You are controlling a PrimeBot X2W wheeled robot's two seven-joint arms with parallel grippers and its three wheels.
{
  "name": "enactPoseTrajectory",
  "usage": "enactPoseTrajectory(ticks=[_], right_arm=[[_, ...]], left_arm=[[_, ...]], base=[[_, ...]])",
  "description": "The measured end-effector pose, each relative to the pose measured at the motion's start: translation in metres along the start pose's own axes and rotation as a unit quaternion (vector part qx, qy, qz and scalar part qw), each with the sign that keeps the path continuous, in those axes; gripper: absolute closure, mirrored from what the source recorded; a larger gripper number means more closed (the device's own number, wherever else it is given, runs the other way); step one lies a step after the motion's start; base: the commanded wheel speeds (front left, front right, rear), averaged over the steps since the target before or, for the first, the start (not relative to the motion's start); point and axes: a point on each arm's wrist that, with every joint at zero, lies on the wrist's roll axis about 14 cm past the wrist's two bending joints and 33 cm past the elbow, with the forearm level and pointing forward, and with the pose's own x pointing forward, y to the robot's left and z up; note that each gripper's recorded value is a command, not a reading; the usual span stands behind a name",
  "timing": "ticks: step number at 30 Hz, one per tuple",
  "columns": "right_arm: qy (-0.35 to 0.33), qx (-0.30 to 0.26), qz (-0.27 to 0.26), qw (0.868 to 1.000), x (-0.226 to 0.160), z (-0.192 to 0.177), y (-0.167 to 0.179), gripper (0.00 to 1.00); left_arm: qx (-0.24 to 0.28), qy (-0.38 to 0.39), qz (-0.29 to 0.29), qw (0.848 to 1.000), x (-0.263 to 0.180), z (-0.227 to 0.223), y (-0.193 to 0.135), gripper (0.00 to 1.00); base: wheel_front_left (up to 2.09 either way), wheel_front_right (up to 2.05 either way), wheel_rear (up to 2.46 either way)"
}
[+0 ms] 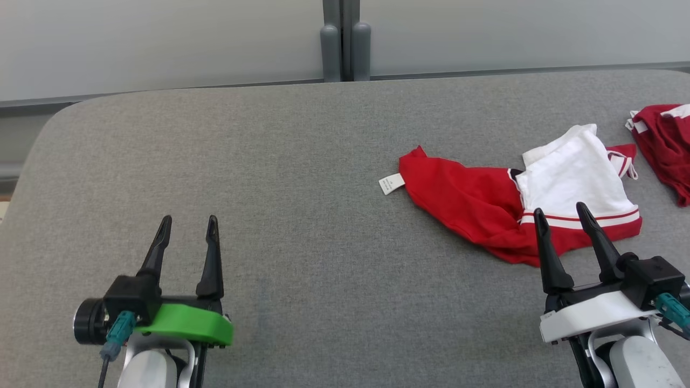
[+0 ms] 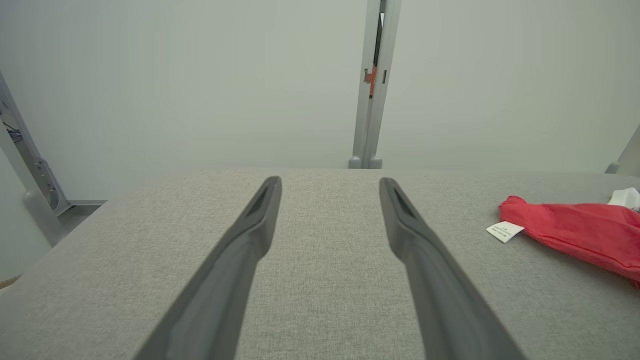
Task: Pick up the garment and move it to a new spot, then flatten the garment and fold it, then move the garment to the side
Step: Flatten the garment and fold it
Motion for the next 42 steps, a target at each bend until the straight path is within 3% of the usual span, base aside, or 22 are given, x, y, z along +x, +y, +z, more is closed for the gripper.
enactPoseTrajectory(ticks=[10, 16, 23, 30, 41, 42], right_arm=[[-0.011, -0.008, -0.042, 0.999, -0.004, 0.008, -0.026, 0.00], [-0.006, -0.014, -0.084, 0.996, -0.015, 0.006, -0.050, 0.00], [0.004, -0.021, -0.130, 0.991, -0.028, 0.002, -0.076, 0.00], [0.020, -0.024, -0.161, 0.986, -0.035, -0.006, -0.092, 0.00], [0.046, -0.031, -0.190, 0.980, -0.045, -0.019, -0.109, 0.00], [0.047, -0.031, -0.191, 0.980, -0.045, -0.019, -0.109, 0.00]], left_arm=[[0.037, -0.038, -0.139, 0.989, 0.080, 0.025, -0.079, 0.00], [0.062, -0.022, -0.243, 0.968, 0.116, 0.013, -0.148, 0.00], [0.082, 0.036, -0.324, 0.942, 0.133, -0.029, -0.201, 0.00], [0.104, 0.127, -0.359, 0.919, 0.135, -0.094, -0.216, 0.00], [0.104, 0.238, -0.364, 0.895, 0.124, -0.166, -0.218, 0.00], [0.102, 0.243, -0.364, 0.893, 0.123, -0.169, -0.219, 0.33]], base=[[0.00, 0.00, 0.00], [0.00, 0.00, 0.00], [0.00, 0.00, 0.00], [0.00, 0.00, 0.00], [0.00, 0.00, 0.00], [0.00, 0.00, 0.00]])
